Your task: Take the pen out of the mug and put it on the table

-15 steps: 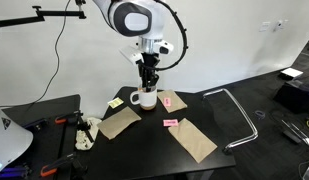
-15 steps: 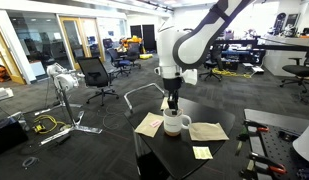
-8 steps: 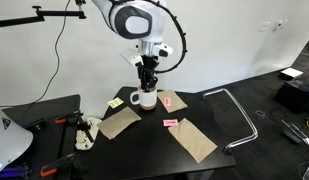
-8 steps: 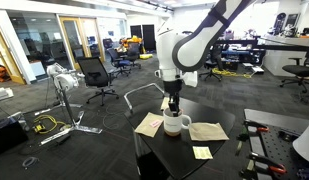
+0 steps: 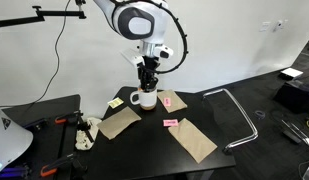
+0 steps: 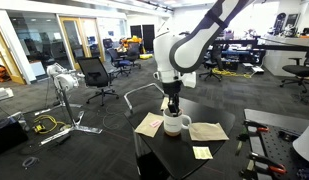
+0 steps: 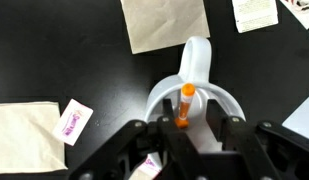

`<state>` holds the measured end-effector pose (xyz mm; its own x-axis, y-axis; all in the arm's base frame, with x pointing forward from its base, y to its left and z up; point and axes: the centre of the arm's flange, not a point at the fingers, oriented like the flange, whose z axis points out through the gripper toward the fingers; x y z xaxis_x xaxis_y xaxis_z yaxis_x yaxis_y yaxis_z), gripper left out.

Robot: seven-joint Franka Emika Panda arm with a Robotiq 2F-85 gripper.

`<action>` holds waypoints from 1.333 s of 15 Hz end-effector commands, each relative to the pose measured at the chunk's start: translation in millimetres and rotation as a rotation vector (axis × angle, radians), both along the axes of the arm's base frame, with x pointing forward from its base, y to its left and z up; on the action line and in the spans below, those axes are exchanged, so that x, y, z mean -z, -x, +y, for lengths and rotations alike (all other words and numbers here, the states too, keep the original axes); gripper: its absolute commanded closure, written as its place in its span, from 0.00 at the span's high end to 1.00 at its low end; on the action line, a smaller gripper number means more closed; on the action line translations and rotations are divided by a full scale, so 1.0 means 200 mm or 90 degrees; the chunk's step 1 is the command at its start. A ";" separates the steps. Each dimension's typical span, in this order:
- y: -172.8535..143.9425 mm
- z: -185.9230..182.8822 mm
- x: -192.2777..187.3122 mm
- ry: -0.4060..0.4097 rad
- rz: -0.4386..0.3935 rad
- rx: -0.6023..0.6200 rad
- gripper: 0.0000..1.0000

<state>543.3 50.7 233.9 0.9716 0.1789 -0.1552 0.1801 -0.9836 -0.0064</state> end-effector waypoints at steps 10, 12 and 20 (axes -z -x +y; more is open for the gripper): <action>-0.05 0.05 -0.05 0.026 0.013 -0.001 0.03; -0.03 0.07 -0.11 0.034 0.008 -0.007 0.03; 0.03 0.13 -0.40 0.052 0.003 -0.035 0.03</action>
<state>546.2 72.0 283.9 0.9602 0.2212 -0.1703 0.2323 -0.9715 0.0479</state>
